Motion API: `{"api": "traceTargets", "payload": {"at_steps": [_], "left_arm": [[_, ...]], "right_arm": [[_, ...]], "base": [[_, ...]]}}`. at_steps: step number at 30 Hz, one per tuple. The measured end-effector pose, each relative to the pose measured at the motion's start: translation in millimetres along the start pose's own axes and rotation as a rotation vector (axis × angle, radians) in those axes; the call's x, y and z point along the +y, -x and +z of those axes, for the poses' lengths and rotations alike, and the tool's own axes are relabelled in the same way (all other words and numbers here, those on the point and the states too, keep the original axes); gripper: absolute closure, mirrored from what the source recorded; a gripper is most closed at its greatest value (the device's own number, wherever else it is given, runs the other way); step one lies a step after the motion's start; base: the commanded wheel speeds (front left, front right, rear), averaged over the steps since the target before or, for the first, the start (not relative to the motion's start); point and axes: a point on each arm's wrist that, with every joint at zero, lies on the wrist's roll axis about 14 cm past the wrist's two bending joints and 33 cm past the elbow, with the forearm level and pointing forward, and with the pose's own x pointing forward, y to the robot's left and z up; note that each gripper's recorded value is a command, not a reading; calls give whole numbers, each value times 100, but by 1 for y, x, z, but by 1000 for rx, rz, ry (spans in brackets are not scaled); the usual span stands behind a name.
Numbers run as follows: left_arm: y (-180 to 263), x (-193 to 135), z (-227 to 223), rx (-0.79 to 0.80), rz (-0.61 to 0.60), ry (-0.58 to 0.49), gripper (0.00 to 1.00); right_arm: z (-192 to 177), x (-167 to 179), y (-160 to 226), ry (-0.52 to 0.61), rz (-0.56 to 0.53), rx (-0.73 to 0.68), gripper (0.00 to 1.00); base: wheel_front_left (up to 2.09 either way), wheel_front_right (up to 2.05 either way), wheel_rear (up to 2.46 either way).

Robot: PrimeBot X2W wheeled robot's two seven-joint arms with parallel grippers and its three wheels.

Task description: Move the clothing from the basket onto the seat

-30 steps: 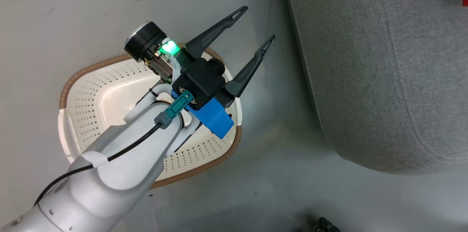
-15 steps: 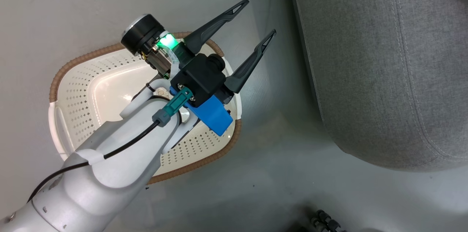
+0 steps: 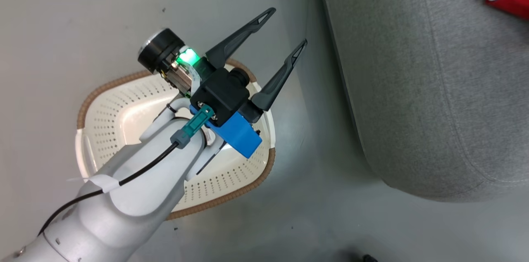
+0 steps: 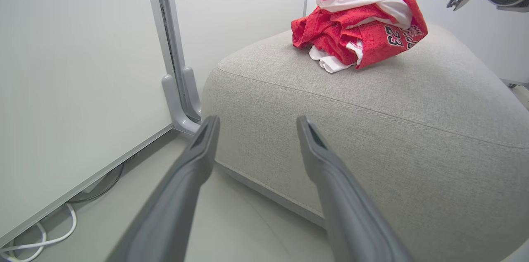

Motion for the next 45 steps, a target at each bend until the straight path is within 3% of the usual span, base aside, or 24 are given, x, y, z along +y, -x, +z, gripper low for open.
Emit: {"api": "traceTargets", "payload": {"at_steps": [6, 16, 30, 40, 45], "left_arm": [[10, -6, 27, -26, 48, -10, 0], [49, 12, 85, -114, 260, -41, 0], [178, 62, 129, -185, 701, -92, 0], [261, 62, 131, -191, 919, -87, 0], [289, 54, 123, -184, 990, -66, 0]], "right_arm": [[26, -3, 36, 27, 24, -69, 0], [74, 37, 87, -49, 155, -203, 0], [98, 128, 138, -232, 388, -239, 0], [110, 174, 172, -298, 522, -241, 0], [110, 181, 186, -312, 550, -232, 0]], "base": [[0, 0, 0], [0, 0, 0], [0, 0, 0], [0, 0, 0], [0, 0, 0]]}}
